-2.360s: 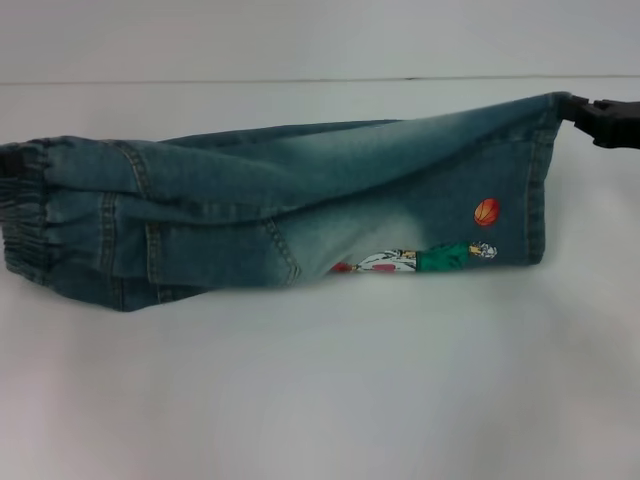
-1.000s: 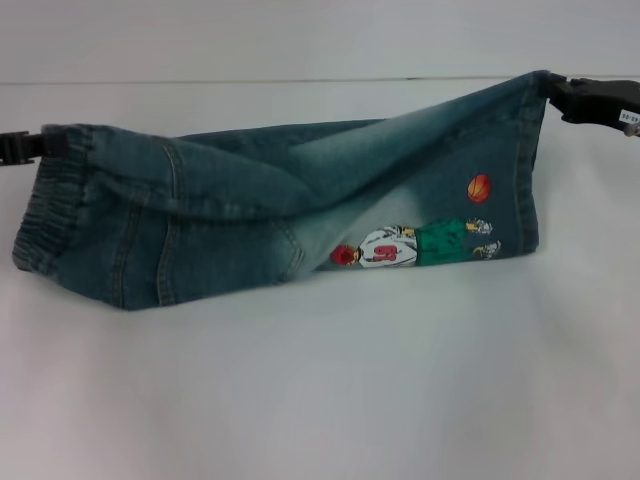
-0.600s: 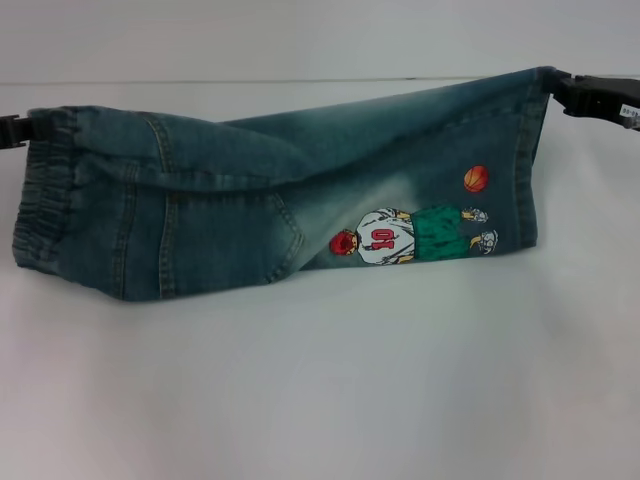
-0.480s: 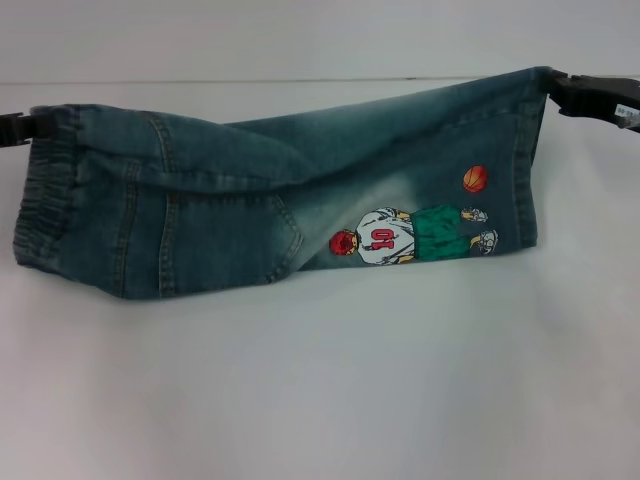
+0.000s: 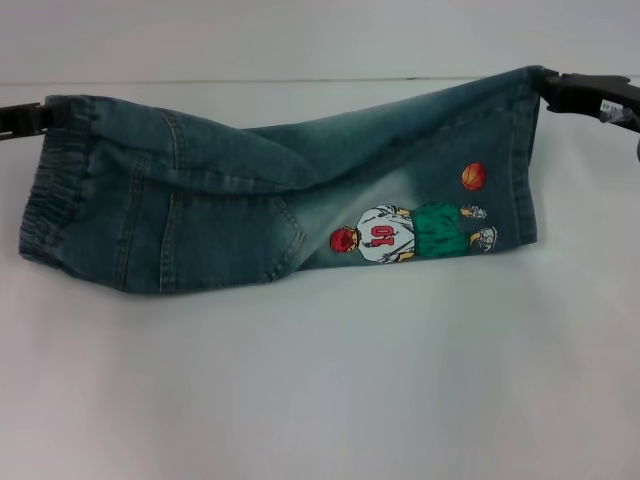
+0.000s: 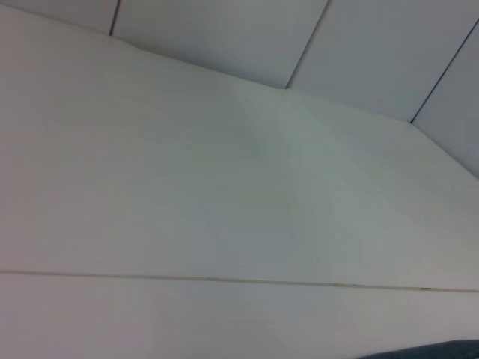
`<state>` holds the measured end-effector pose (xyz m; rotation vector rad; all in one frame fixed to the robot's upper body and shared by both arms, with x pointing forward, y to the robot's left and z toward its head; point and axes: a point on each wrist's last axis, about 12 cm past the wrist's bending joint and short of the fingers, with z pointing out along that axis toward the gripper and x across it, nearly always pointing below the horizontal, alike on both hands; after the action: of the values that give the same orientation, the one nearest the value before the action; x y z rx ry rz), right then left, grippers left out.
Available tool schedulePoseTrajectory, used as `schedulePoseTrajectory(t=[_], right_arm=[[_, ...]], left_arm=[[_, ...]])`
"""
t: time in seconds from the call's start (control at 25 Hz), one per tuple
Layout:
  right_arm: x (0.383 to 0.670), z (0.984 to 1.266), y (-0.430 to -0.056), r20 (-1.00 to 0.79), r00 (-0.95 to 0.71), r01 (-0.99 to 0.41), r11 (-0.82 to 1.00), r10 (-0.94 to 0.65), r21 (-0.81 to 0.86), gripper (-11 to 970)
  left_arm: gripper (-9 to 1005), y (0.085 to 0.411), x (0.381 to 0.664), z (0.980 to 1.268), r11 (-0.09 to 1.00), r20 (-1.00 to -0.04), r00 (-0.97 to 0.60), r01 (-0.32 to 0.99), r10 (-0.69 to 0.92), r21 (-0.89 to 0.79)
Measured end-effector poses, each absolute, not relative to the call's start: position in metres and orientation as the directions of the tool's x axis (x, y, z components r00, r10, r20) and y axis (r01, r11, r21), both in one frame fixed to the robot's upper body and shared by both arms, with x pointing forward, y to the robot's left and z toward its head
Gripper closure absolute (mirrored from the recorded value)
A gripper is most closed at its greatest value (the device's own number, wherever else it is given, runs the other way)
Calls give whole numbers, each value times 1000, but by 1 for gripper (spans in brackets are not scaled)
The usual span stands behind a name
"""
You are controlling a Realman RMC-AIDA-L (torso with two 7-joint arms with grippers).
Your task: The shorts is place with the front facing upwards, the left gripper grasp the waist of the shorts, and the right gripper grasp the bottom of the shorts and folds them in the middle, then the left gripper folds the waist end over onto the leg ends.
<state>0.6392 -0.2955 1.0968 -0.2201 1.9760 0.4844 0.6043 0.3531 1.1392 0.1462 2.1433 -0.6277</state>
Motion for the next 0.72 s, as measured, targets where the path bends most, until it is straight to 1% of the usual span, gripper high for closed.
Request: schedulePoseTrajectory(t=[0.4, 0.72], right_arm=[[647, 1100, -285, -900, -436, -378, 905, 15, 198, 937], [654, 1101, -280, -902, -432, -361, 918, -9, 164, 938]], left_arm=[[878, 348, 610, 1134, 881, -786, -608, 304, -114, -363], [877, 347, 612, 1132, 889, -788, -605, 292, -113, -352]])
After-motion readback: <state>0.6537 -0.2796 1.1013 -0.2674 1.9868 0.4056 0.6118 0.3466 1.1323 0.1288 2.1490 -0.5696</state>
